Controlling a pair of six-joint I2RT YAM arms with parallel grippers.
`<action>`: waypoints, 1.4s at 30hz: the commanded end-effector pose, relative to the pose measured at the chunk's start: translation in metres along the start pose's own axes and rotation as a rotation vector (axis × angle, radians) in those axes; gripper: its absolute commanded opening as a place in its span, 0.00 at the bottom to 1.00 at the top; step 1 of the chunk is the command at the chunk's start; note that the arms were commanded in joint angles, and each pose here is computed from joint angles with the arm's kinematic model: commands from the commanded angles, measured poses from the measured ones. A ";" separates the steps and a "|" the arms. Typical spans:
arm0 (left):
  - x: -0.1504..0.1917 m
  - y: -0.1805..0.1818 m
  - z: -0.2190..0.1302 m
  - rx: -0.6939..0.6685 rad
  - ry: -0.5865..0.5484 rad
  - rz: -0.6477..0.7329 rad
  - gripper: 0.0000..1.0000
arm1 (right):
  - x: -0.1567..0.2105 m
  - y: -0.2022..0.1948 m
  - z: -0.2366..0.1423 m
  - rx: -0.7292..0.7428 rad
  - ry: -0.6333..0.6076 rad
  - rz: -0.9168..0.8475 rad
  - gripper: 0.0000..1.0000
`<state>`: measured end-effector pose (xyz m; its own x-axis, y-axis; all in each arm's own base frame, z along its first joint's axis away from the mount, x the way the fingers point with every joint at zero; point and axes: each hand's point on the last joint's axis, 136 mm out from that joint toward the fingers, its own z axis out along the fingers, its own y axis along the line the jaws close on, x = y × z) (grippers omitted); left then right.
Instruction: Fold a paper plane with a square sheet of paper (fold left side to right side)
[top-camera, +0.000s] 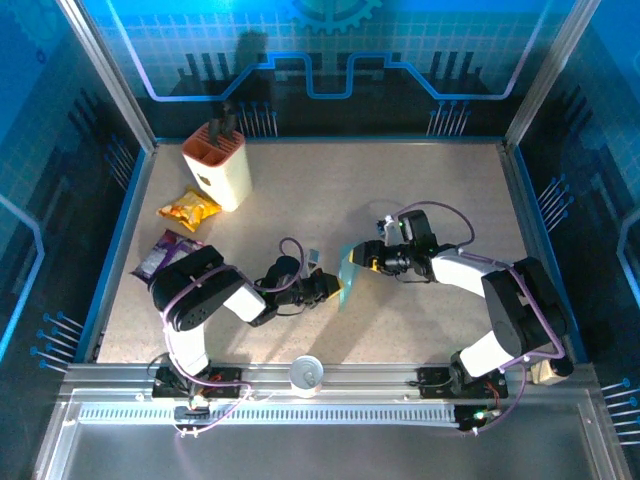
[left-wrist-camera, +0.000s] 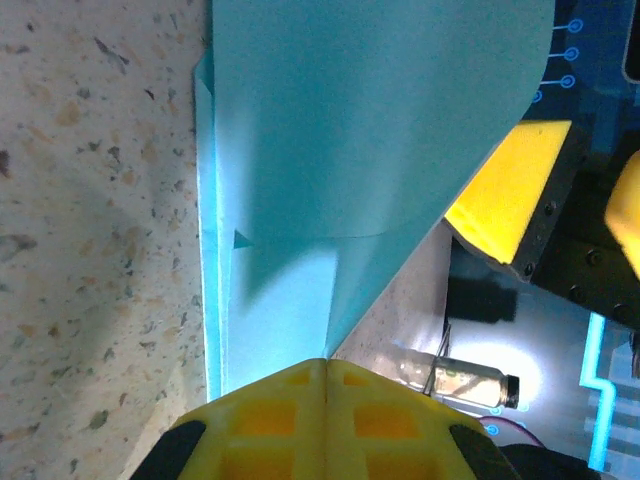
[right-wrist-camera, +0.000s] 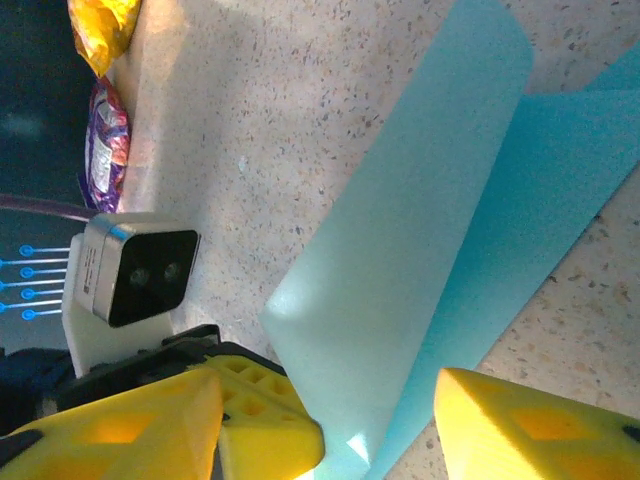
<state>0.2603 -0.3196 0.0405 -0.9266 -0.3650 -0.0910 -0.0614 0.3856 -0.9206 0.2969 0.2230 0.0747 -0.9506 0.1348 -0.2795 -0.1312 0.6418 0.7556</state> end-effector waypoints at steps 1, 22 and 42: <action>-0.002 0.000 0.001 0.033 -0.019 -0.049 0.00 | 0.004 -0.005 0.005 0.007 0.007 -0.015 0.55; -0.005 0.006 0.007 0.047 -0.024 -0.083 0.00 | 0.007 -0.016 0.029 0.022 0.042 0.011 0.53; -0.008 0.000 0.005 0.074 -0.039 -0.083 0.00 | 0.005 -0.020 0.040 0.061 0.061 0.005 0.49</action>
<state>0.2658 -0.3231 0.0363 -0.9130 -0.4073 -0.0227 -0.1151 0.3105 -0.9436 0.3066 0.2364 0.0405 -0.9631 0.1121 -0.2448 -0.1088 0.6695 0.7348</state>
